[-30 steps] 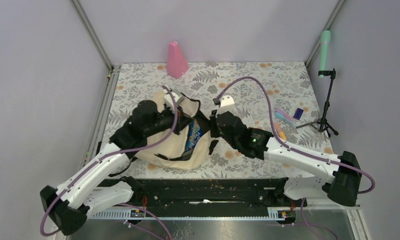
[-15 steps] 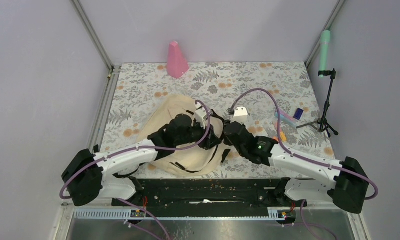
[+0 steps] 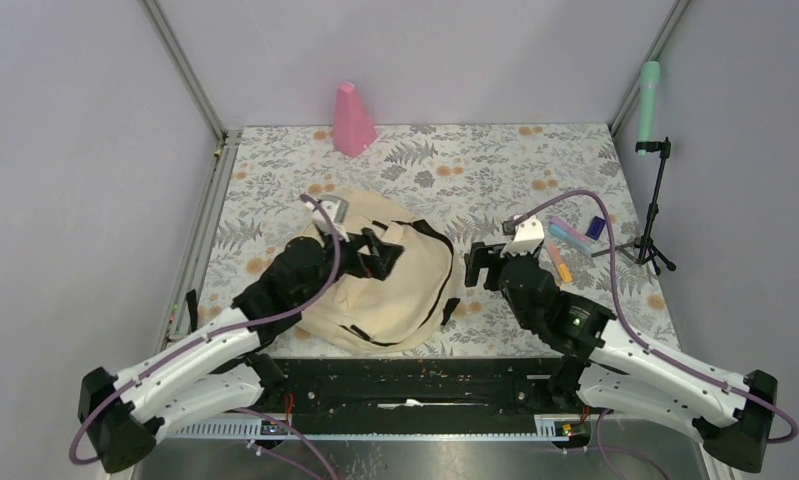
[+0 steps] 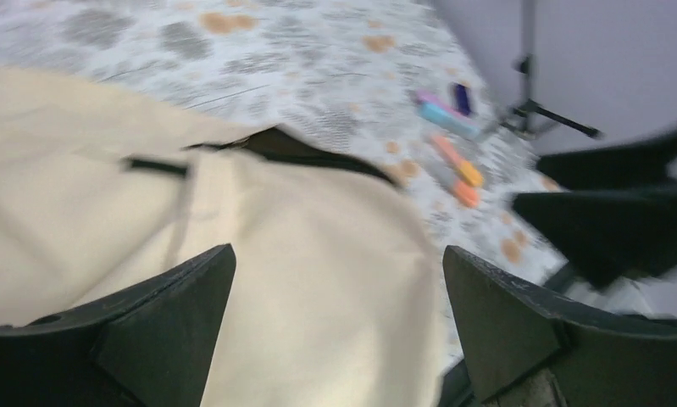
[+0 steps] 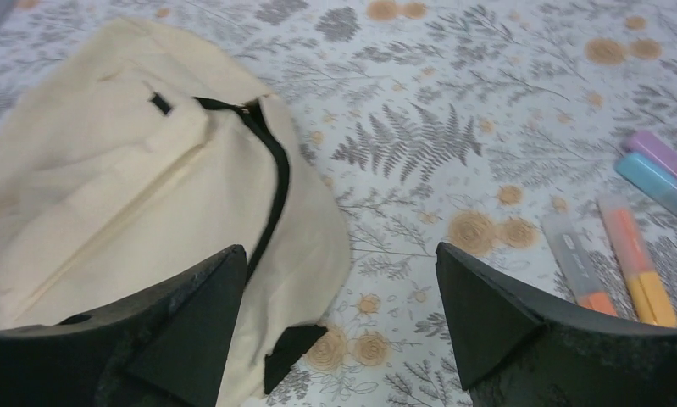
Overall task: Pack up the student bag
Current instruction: Adjust the student bag at the center of the board, then zip the student bag at the center of the board.
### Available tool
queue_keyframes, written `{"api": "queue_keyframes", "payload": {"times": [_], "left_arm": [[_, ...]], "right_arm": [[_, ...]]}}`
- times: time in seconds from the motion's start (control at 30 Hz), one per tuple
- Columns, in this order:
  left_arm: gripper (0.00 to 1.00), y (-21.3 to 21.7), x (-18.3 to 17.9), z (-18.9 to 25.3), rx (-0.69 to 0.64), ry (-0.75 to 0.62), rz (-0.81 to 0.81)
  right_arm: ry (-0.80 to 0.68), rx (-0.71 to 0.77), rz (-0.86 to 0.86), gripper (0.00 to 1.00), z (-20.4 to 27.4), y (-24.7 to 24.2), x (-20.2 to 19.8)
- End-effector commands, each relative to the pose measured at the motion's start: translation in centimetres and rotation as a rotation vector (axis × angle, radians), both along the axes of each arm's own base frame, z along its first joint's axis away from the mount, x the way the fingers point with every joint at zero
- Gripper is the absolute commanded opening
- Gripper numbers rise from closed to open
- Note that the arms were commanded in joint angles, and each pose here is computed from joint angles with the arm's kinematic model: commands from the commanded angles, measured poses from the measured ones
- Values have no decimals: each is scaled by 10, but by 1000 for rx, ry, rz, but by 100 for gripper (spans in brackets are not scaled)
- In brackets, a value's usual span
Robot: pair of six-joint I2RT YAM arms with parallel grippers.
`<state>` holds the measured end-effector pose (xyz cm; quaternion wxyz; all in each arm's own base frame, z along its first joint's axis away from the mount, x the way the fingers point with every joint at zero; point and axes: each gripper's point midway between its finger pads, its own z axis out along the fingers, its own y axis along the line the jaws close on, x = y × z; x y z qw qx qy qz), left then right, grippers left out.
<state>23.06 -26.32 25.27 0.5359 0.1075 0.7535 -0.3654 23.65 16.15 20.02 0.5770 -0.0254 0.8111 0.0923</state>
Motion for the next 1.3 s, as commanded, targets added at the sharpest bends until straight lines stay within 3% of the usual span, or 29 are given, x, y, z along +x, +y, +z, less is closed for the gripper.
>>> {"api": "queue_keyframes", "payload": {"times": [0.0,0.17,0.33,0.5,0.77,0.93,1.27], "left_arm": [[99,79,13,-65,56,208,315],[99,151,3,-100,109,327,578],[99,196,-12,-130,156,401,755],[99,204,-20,-161,109,506,806],[96,208,-25,-186,80,565,846],[84,201,-24,-194,14,583,835],[41,201,-20,-191,-43,541,840]], "right_arm": [[-87,76,273,88,39,38,-14],[-14,136,569,83,55,97,-38],[81,175,768,77,45,156,-64],[171,167,899,75,29,203,-86],[220,46,929,62,-5,246,-113],[294,-76,922,60,-36,264,-118],[412,-322,809,52,-88,270,-109]]}}
